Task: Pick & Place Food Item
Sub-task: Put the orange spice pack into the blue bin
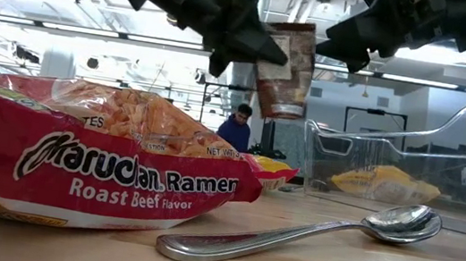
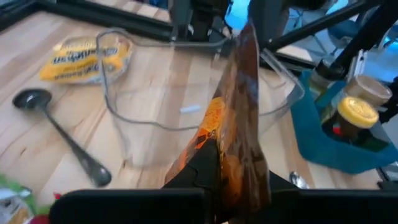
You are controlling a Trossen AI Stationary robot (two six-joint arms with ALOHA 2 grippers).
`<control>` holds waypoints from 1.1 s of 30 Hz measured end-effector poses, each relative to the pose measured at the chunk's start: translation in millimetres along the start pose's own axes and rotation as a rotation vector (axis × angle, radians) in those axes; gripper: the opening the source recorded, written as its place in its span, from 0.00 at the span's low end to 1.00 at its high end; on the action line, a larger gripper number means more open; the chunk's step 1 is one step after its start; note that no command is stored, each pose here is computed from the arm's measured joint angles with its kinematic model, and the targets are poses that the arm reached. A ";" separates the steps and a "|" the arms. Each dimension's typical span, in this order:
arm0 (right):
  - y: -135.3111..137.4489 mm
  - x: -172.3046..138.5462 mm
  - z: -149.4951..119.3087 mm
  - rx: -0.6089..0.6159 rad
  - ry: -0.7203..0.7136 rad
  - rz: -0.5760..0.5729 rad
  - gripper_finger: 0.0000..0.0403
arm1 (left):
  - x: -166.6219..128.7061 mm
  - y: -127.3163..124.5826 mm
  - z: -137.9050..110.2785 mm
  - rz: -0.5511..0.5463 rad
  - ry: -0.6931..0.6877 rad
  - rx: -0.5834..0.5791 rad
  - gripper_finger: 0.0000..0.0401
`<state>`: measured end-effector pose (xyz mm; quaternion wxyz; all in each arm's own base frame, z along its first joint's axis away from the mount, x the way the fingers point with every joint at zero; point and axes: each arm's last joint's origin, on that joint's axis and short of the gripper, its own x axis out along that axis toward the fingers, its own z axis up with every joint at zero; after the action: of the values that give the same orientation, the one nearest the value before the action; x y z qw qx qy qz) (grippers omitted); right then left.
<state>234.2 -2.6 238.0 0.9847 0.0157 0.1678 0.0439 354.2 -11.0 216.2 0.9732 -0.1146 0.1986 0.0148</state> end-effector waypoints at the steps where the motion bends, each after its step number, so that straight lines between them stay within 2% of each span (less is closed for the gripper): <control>1: 0.0 0.0 0.0 0.000 0.000 0.000 0.52 | 1.8 0.3 -1.3 0.005 0.014 0.001 0.01; 18: 8.9 0.8 -2.2 0.010 0.023 0.036 0.46 | 44.1 -4.5 15.8 -0.002 -0.016 0.037 0.01; 27: 8.6 0.7 -4.5 0.035 0.047 0.025 0.41 | 42.4 -6.3 19.5 -0.008 -0.029 0.038 0.01; 33: 8.3 0.7 -4.8 0.049 0.050 0.023 0.33 | 42.4 -6.2 19.1 -0.008 -0.024 0.038 0.01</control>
<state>232.6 5.8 233.7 0.9790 0.0406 0.1932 0.0513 401.1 -13.4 218.1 0.9776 -0.0970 0.1867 0.0084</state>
